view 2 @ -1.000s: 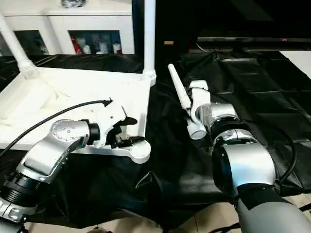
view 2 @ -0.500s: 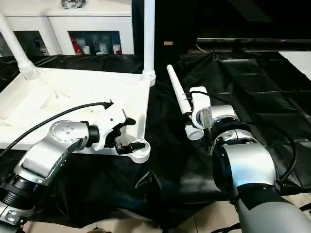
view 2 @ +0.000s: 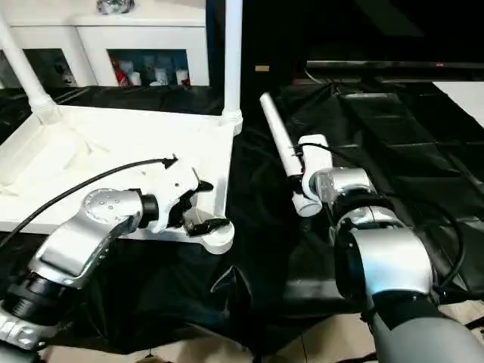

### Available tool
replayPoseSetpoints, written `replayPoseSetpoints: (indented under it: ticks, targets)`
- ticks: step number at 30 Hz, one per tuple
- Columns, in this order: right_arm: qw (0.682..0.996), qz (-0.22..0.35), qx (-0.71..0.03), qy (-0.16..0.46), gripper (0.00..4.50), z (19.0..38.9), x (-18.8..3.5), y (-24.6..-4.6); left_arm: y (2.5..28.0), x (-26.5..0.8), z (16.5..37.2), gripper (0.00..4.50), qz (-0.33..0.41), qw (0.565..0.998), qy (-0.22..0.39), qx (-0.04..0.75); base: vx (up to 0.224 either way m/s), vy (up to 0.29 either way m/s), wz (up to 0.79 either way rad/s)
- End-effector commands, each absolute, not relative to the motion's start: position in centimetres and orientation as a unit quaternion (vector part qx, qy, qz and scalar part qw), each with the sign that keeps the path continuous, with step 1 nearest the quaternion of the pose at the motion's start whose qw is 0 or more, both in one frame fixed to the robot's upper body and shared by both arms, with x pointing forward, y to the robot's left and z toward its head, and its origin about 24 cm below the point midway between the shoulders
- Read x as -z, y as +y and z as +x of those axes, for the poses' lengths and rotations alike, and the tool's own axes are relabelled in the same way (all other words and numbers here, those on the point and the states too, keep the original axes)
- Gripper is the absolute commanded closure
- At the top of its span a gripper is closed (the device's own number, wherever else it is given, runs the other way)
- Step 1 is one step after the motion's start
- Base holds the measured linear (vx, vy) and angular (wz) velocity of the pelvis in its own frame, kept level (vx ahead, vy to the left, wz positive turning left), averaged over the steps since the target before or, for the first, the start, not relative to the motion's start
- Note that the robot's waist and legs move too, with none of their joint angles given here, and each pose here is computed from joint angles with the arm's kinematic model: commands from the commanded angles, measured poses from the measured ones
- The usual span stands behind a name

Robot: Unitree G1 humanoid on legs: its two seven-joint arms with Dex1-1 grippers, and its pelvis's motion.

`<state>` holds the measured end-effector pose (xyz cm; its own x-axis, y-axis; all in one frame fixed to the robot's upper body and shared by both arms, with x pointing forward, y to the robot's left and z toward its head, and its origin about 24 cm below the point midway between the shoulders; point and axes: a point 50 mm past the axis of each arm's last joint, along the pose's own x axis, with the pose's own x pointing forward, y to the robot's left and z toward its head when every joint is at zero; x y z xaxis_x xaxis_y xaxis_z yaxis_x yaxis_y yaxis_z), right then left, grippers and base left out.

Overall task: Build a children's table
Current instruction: Pick table leg

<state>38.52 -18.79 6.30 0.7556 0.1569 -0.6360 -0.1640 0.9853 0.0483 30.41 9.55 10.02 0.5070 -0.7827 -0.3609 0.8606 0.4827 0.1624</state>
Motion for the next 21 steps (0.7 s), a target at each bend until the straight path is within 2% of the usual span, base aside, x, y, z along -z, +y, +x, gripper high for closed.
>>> replayPoseSetpoints:
  ticks: [1,2,3,6,7,10,11,12,13,14,15,17,21]
  targets:
    - [0.952,0.034,-0.095,0.288,2.59,38.9,-6.8,-18.5,9.6,-11.1,31.2,0.0,0.149,0.869,0.093,0.462,0.0,0.0,0.0]
    - [0.955,0.045,-0.098,0.276,2.59,39.0,-7.0,-18.5,9.5,-11.2,31.3,0.0,0.145,0.872,0.089,0.459,0.0,0.0,0.0]
    - [0.96,0.091,-0.11,0.243,2.59,39.2,-7.5,-18.3,9.3,-11.6,31.7,0.0,0.12,0.883,0.075,0.448,0.0,0.0,0.0]
    - [0.961,0.141,-0.139,0.192,2.59,39.5,-8.4,-17.9,9.2,-12.4,32.2,0.0,0.086,0.898,0.052,0.428,0.0,0.0,0.0]
    - [0.959,0.169,-0.178,0.141,2.59,39.5,-9.2,-17.6,9.2,-13.0,32.7,0.0,0.059,0.911,0.032,0.407,0.0,0.0,0.0]
    - [0.943,0.222,-0.238,0.067,2.59,39.1,-10.4,-17.0,8.8,-13.8,32.9,0.0,0.019,0.916,0.01,0.402,0.0,0.0,0.0]
    - [0.92,0.277,-0.279,0.012,2.59,38.2,-11.3,-16.8,8.2,-14.7,33.0,0.0,-0.036,0.913,-0.008,0.407,0.0,0.0,0.0]
    - [0.92,0.277,-0.279,0.012,2.59,38.2,-11.3,-16.8,8.2,-14.7,33.0,0.0,-0.036,0.913,-0.008,0.407,0.0,0.0,0.0]
    - [0.897,0.307,-0.317,-0.027,2.59,37.1,-12.0,-16.7,7.6,-16.2,33.2,0.0,-0.146,0.902,-0.017,0.407,0.0,0.0,0.0]
    - [0.897,0.307,-0.317,-0.027,2.59,37.1,-12.0,-16.7,7.6,-16.2,33.2,0.0,-0.146,0.902,-0.017,0.407,0.0,0.0,0.0]
    - [0.891,0.312,-0.328,-0.037,2.59,36.7,-12.2,-16.6,7.4,-16.6,33.3,0.0,-0.182,0.895,-0.018,0.408,0.0,0.0,0.0]
    - [0.868,0.33,-0.365,-0.063,2.6,35.6,-12.9,-16.3,6.9,-17.8,33.5,0.0,-0.258,0.869,-0.021,0.421,0.0,0.0,0.0]
    - [0.835,0.332,-0.433,-0.073,2.61,33.1,-13.2,-15.1,5.5,-18.8,33.3,0.0,-0.321,0.827,-0.014,0.461,0.0,0.0,0.0]
